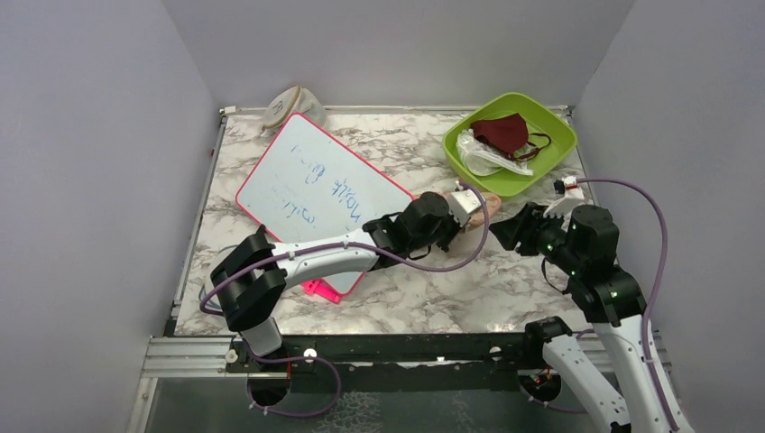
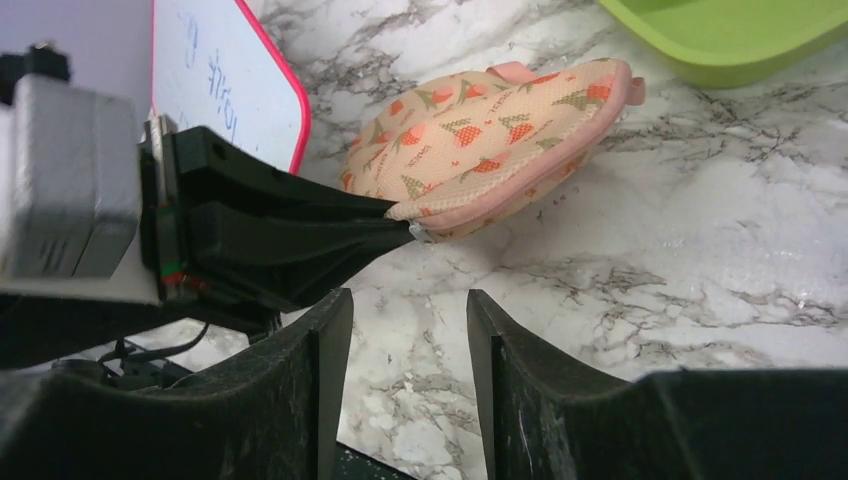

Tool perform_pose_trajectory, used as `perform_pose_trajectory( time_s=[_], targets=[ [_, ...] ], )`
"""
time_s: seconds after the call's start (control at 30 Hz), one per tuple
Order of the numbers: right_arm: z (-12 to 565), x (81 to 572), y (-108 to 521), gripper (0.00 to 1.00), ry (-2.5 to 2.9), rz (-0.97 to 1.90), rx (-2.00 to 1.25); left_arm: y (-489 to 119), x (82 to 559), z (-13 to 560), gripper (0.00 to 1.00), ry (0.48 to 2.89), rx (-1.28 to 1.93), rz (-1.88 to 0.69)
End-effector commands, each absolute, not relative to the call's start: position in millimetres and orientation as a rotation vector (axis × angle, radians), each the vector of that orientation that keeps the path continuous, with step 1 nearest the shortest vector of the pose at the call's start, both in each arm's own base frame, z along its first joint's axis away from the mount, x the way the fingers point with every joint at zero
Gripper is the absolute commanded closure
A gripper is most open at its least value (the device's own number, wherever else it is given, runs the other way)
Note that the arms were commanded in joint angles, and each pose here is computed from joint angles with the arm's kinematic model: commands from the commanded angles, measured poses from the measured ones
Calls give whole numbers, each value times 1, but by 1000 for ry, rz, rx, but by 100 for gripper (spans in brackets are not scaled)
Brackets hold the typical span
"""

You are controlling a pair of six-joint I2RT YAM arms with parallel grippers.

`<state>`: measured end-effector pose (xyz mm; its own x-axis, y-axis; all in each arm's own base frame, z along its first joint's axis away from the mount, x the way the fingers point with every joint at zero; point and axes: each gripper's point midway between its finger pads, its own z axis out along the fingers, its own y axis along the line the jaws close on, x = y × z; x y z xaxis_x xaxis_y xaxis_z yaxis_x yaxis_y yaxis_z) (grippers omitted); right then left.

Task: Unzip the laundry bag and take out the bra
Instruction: Unzip the laundry bag at the center of the board.

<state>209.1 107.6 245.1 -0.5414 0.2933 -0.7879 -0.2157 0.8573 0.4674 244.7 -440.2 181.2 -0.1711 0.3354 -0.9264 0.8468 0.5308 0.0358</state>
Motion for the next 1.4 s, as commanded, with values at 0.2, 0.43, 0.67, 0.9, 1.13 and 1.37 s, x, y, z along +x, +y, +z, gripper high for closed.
perform_pose_trajectory(
  time_s=[0.2,0.43,0.67,0.9,1.13,1.37],
  targets=[
    [291,232,132,49,1708,649,-345,-437,265,205,100,1801,831,-859],
    [264,225,158,47,1222,337,-1126,-432,280,198,100,1868,743,-958],
    [225,219,162,40,1050,154,-1281,-435,284,187,100,1920,721,-1039],
    [207,233,164,41,969,67,-1324,-442,280,179,100,1983,690,-1170],
    [186,255,168,47,1016,-1,-1409,-452,270,175,100,2046,702,-1289],
    [178,263,157,49,1035,-97,-1372,-453,268,177,100,2057,689,-1342]
  ],
)
